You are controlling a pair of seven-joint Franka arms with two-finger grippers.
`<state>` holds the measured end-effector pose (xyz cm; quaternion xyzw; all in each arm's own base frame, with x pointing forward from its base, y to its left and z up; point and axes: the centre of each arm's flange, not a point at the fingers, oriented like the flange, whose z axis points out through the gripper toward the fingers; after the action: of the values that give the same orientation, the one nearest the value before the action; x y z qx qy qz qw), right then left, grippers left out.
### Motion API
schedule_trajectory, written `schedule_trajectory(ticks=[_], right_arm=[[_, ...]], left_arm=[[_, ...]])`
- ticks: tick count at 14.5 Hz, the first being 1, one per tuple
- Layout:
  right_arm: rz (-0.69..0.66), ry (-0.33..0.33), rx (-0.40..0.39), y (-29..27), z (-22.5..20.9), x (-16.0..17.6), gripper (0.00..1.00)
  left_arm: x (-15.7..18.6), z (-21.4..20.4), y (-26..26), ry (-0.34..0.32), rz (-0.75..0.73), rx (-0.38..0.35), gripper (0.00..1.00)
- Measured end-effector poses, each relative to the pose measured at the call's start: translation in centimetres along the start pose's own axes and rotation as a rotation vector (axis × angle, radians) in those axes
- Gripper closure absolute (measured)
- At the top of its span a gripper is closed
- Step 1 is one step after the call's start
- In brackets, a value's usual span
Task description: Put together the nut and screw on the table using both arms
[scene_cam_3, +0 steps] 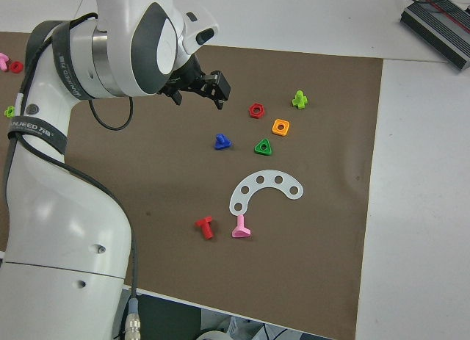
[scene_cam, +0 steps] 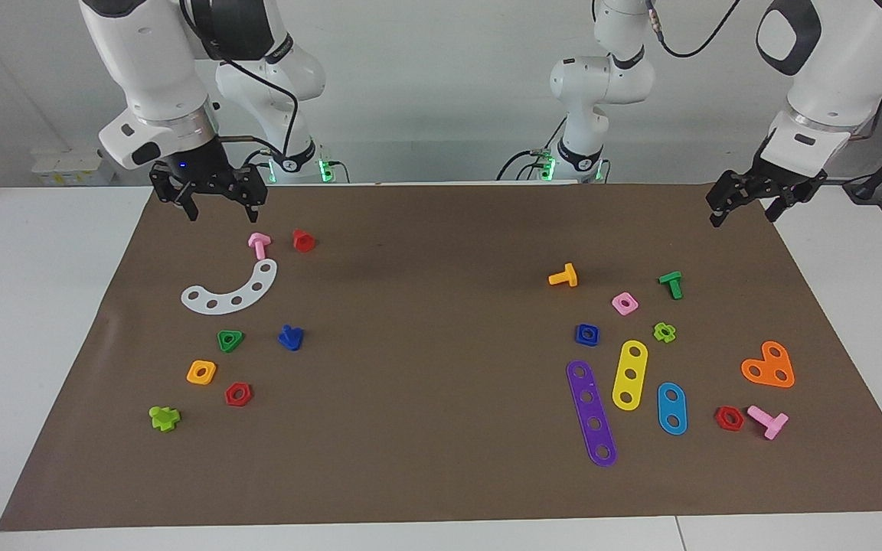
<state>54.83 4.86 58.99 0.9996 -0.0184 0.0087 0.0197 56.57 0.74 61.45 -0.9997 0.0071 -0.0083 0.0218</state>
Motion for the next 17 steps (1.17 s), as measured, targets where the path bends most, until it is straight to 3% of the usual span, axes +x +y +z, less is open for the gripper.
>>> schedule_trajectory(ticks=[6, 9, 13, 17], right_arm=[[0.003, 0.029, 0.005, 0.3, 6.9, -0.5, 0.0], [0.002, 0.064, 0.012, 0.1, 10.7, 0.0, 0.0], [-0.007, 0.075, 0.017, -0.6, 17.4, 2.0, 0.01], [-0.023, 0.08, 0.024, -1.9, 23.0, 3.6, 0.03]], left_arm=[[0.0, -0.2, 3.2, 0.004, 0.057, -0.003, 0.0], [-0.3, -0.2, 7.1, 0.003, 0.124, -0.005, 0.0], [-0.9, 0.0, 8.4, -0.004, 0.147, -0.011, 0.0], [-1.2, 0.5, 9.0, -0.003, 0.13, -0.132, 0.0]])
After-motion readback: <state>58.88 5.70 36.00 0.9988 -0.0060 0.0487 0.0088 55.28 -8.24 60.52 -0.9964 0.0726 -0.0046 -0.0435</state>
